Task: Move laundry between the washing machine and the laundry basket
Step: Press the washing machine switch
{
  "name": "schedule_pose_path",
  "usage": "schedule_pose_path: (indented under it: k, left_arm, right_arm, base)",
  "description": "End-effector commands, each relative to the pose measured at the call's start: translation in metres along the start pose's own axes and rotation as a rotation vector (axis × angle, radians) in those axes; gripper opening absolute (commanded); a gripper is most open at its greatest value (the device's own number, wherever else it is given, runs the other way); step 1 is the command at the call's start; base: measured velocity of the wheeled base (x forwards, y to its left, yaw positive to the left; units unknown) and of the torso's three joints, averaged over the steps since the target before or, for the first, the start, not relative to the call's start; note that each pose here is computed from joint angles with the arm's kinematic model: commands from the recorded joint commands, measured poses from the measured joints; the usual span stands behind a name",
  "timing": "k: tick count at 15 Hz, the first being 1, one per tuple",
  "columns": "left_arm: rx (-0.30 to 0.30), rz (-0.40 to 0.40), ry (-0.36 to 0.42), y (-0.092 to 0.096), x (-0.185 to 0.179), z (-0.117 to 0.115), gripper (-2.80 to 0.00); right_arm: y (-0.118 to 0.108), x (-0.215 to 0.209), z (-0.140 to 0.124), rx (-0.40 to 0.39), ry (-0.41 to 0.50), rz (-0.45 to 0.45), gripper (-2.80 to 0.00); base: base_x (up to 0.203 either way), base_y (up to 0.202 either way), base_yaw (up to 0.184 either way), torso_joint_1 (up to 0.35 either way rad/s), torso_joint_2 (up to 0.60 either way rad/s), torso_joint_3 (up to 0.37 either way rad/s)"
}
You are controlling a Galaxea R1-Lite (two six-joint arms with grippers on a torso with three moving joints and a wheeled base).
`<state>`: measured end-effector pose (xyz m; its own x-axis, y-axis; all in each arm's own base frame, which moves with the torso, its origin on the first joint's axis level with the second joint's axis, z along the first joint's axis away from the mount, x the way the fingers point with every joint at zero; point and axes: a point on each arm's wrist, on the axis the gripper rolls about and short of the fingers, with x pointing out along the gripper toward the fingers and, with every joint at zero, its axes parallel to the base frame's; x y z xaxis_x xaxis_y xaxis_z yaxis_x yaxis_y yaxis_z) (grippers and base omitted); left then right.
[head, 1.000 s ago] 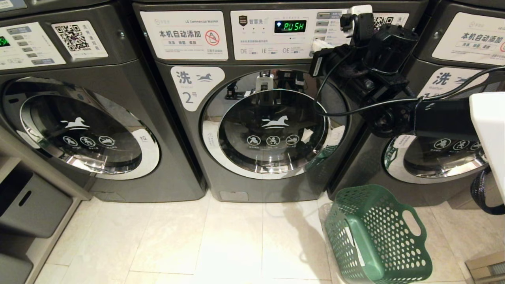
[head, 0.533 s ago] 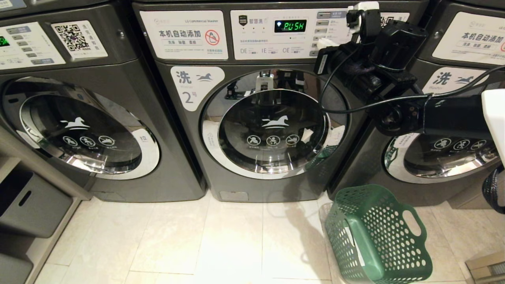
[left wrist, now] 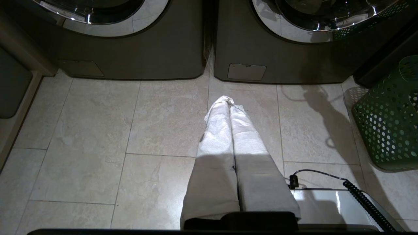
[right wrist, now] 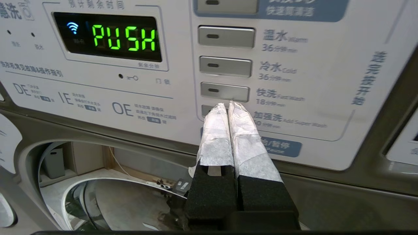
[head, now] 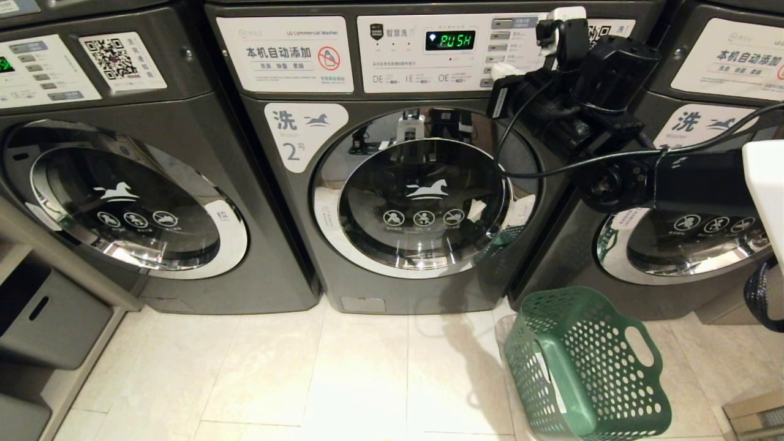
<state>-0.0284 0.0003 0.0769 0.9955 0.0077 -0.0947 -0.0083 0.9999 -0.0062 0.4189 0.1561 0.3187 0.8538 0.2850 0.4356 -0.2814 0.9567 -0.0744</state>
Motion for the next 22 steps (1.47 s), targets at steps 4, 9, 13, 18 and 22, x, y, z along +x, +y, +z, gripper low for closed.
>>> schedule_pose_path:
  k: [4, 9, 13, 18, 22]
  left_arm:
    - [0.0, 0.002, 0.0, 0.0, 0.0, 0.0, -2.8]
    - [0.0, 0.0, 0.0, 0.0, 0.0, 0.0, -2.8]
    - [0.0, 0.001, 0.0, 0.0, 0.0, 0.0, -2.8]
    - [0.0, 0.0, 0.0, 0.0, 0.0, 0.0, -2.8]
    - [-0.002, 0.0, 0.0, 0.0, 0.0, 0.0, -2.8]
  right_arm:
    - [0.002, 0.003, -0.01, -0.003, 0.007, 0.004, -2.8]
    - [0.001, 0.005, -0.002, 0.001, -0.024, 0.0, -2.8]
    - [0.0, 0.006, 0.003, 0.0, -0.037, -0.001, -2.8]
    - [0.002, 0.001, 0.001, 0.002, -0.01, -0.001, -2.8]
    - [0.004, -0.02, 0.005, 0.003, 0.069, 0.016, -2.8]
  base:
    - [0.0, 0.0, 0.0, 0.0, 0.0, 0.0]
    - [0.0, 0.0, 0.0, 0.0, 0.0, 0.0]
    - [0.0, 0.0, 0.0, 0.0, 0.0, 0.0]
    - [0.0, 0.0, 0.0, 0.0, 0.0, 0.0]
    - [0.0, 0.0, 0.0, 0.0, 0.0, 0.0]
